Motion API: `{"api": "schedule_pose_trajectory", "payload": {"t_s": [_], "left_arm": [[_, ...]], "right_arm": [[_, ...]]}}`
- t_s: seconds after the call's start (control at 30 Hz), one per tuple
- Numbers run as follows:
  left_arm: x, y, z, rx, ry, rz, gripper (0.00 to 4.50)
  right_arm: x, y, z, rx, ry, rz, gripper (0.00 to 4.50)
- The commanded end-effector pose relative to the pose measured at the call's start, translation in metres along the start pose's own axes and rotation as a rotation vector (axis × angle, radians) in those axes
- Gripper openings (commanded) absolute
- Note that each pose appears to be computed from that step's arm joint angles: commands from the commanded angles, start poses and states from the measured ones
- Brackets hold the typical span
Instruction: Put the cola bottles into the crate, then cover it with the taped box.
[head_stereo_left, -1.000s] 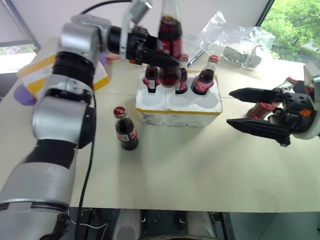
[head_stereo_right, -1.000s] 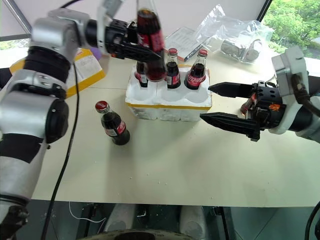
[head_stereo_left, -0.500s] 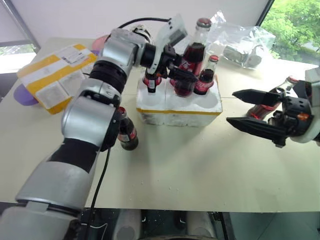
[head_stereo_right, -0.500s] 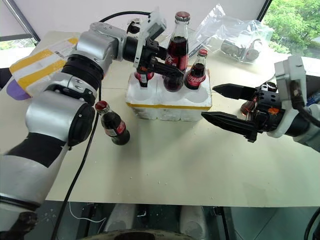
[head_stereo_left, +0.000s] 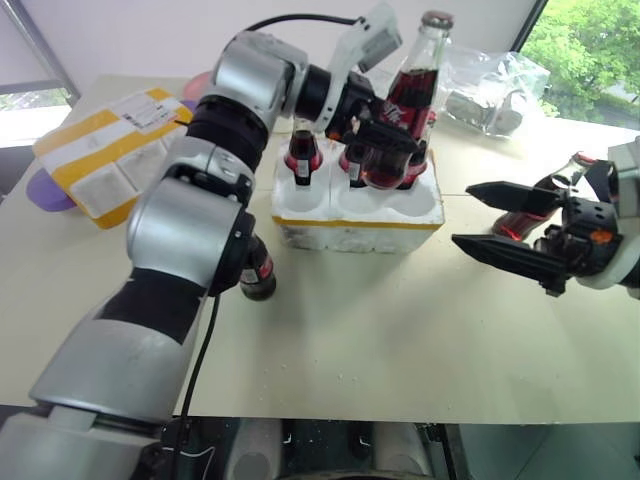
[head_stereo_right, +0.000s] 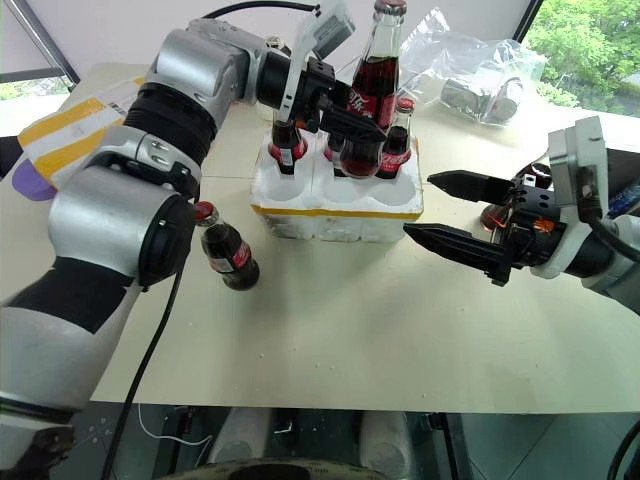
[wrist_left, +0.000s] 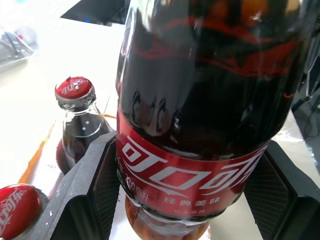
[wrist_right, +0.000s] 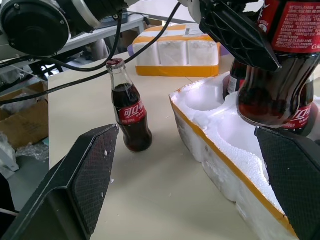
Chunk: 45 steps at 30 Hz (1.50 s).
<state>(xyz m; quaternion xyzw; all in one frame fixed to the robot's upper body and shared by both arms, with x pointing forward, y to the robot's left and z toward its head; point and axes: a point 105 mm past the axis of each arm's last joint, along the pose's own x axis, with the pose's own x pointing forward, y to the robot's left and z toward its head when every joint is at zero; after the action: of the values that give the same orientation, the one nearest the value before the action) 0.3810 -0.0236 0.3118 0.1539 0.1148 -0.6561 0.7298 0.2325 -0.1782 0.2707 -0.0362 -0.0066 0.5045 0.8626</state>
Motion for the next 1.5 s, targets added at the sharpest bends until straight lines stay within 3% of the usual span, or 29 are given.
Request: {"api": "schedule_pose_trajectory", "payload": {"t_s": [0.03, 0.37, 0.57, 0.77, 0.97, 1.27, 1.5], "left_arm": [[-0.013, -0.005, 0.036, 0.045, -0.017, 0.073, 2.82], [-0.053, -0.015, 0.058, 0.095, -0.017, 0.091, 2.82], [-0.074, -0.026, 0.060, 0.161, 0.036, 0.085, 2.82], [-0.080, -0.031, 0.064, 0.139, 0.024, 0.124, 2.82], [-0.090, -0.053, 0.091, 0.029, -0.049, 0.092, 2.82], [-0.073, -0.067, 0.114, -0.190, -0.089, 0.181, 2.82], [-0.037, -0.044, 0.090, -0.263, -0.052, 0.337, 2.82]], "right_arm": [[-0.004, 0.004, 0.012, -0.059, -0.039, -0.010, 4.50], [-0.005, -0.003, 0.013, -0.059, -0.045, -0.035, 4.50], [-0.005, -0.006, 0.015, -0.061, -0.053, -0.050, 4.50], [-0.005, -0.008, 0.017, -0.063, -0.055, -0.058, 4.50], [-0.005, -0.010, 0.019, -0.069, -0.056, -0.062, 4.50], [-0.008, -0.012, 0.020, -0.074, -0.038, -0.052, 4.50], [-0.005, -0.012, 0.015, -0.060, -0.044, -0.043, 4.50]]}}
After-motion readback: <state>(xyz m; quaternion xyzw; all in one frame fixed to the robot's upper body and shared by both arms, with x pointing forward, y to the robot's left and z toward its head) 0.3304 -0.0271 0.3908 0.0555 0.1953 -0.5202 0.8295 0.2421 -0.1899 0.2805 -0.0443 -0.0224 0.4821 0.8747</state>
